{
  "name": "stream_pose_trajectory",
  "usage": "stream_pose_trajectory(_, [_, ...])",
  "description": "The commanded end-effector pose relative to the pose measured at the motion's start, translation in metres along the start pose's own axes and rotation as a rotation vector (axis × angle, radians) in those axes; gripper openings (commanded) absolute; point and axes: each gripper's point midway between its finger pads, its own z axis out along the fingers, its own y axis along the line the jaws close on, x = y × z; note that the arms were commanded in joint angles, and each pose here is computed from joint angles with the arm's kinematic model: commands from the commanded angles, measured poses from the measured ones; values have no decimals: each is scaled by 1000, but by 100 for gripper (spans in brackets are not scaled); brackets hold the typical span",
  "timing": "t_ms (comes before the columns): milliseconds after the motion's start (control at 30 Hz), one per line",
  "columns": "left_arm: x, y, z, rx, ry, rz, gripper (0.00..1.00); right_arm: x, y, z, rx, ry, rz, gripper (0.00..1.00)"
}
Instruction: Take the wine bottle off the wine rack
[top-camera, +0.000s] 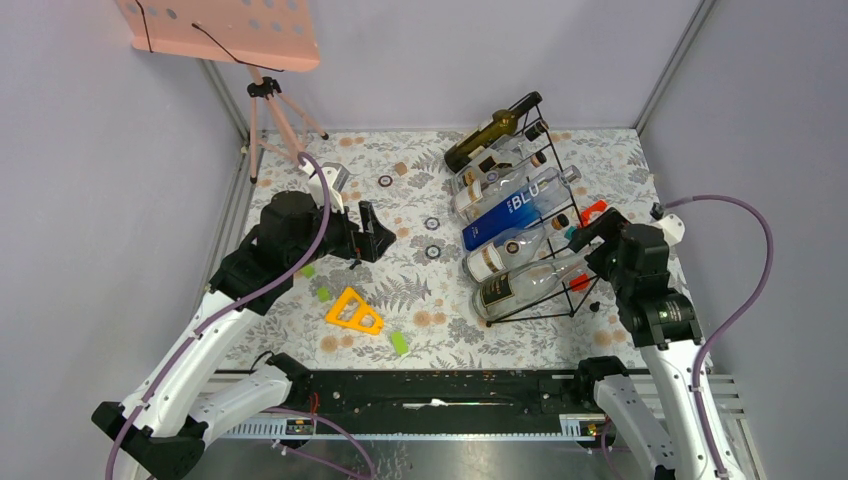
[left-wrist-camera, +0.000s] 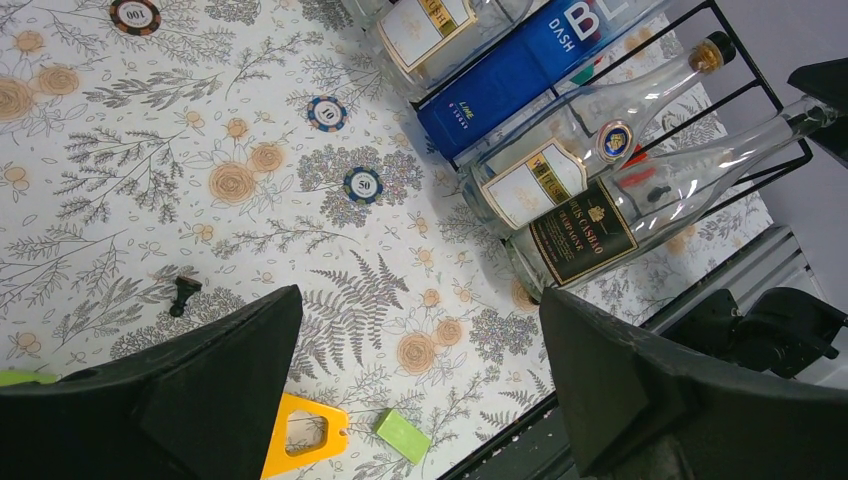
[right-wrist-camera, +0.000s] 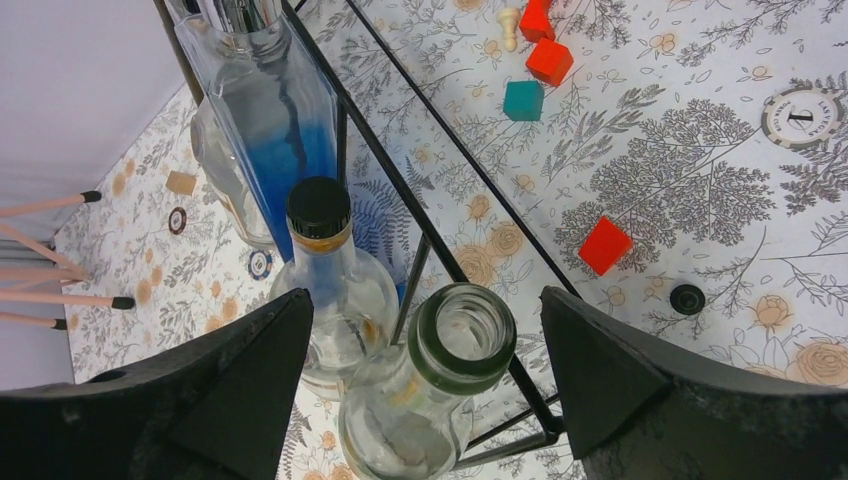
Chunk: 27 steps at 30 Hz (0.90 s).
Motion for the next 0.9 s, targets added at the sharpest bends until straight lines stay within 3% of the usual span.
stream_pose_trajectory(0, [-16,-13,-4,54,-62,8,99,-18,6,5,-25,-100,70,89])
stream_pose_trajectory(433, [-16,-11,-4,41,-65,-5,99,-16,2,15,-31,-151,139,73])
stream_pose_trajectory(567, [-12,-10,-2,40,-51,-19,99,-15,-2,17,-20,-159,143,52])
stream_pose_trajectory(733, [-13,-10,0,38,-54,-31,99,-16,-5,17,-12,-168,135,45])
stream_pose_trajectory(867, [-13,-9,3,31,-50,-36,99,-21,0,15,-48,-197,118,24])
